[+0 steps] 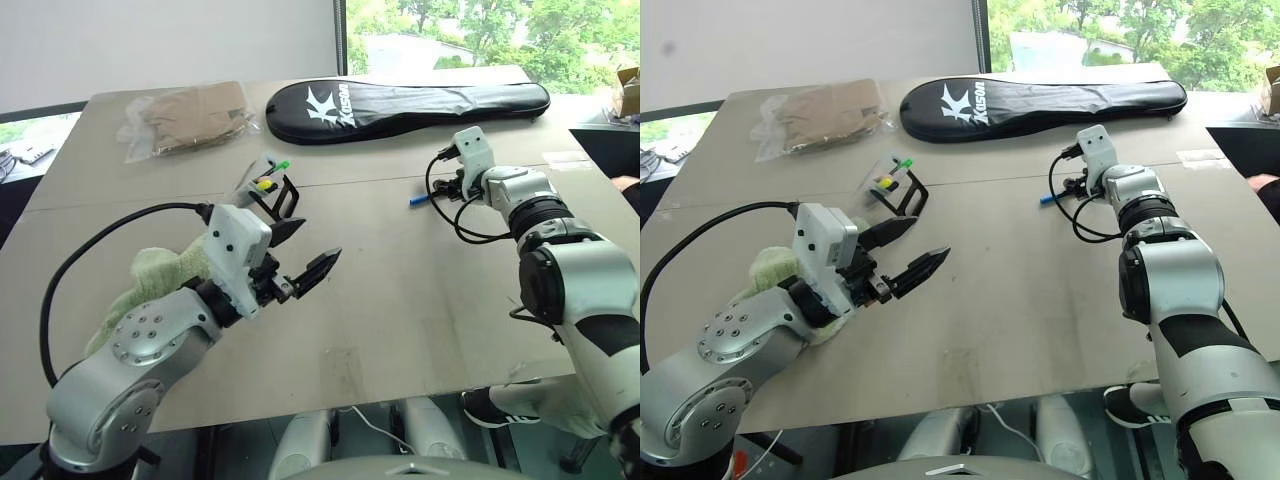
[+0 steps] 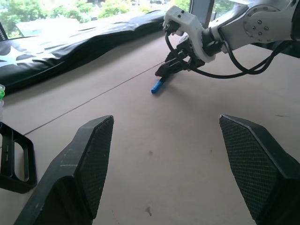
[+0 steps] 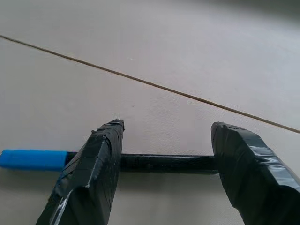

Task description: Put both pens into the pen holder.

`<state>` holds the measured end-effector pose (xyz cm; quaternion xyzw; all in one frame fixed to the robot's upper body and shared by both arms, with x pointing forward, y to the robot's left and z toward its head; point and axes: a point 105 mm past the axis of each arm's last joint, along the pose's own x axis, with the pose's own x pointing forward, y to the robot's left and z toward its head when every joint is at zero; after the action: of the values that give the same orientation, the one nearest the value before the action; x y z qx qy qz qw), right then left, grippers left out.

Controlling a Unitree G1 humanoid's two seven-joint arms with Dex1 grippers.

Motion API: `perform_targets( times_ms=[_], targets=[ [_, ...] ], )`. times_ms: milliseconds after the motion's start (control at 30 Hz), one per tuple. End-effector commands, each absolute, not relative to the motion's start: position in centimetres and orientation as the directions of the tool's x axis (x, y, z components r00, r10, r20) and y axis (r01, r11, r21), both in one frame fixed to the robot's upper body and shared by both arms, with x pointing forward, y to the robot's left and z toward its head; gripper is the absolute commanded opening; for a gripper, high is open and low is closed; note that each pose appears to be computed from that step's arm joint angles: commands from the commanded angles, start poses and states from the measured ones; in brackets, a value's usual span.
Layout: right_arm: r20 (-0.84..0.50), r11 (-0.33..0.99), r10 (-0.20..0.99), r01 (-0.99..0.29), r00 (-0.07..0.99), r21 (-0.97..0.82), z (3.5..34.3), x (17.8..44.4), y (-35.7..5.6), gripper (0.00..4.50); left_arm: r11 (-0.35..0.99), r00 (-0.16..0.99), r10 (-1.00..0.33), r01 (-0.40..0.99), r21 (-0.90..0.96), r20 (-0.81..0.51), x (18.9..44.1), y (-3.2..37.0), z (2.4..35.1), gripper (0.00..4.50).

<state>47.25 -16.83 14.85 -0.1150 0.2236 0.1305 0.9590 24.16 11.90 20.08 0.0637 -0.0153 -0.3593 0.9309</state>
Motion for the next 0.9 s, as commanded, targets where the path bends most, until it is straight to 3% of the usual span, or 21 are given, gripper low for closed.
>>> perform_targets(
  times_ms=[33, 433, 900],
  targets=[
    [-0.399, 0.961, 0.198, -0.257, 0.895, -0.099, 16.7, 47.7, -17.1, 3.16, 0.719, 0.728, -0.686, 0.676, 0.159, 0.007, 24.2, 11.6, 20.6, 3.73],
    [-0.336, 0.987, 0.070, -0.016, 0.939, 0.162, 19.0, 48.4, -16.9, 3.16, 0.706, 0.715, -0.699, 0.691, 0.158, -0.002, 24.2, 11.5, 20.2, 3.73],
    [-0.500, 0.957, -0.104, 0.223, 0.860, 0.185, 18.0, 47.6, -14.5, 3.16, 0.698, 0.707, -0.707, 0.700, 0.151, -0.015, 24.1, 11.2, 19.8, 3.73]
  ],
)
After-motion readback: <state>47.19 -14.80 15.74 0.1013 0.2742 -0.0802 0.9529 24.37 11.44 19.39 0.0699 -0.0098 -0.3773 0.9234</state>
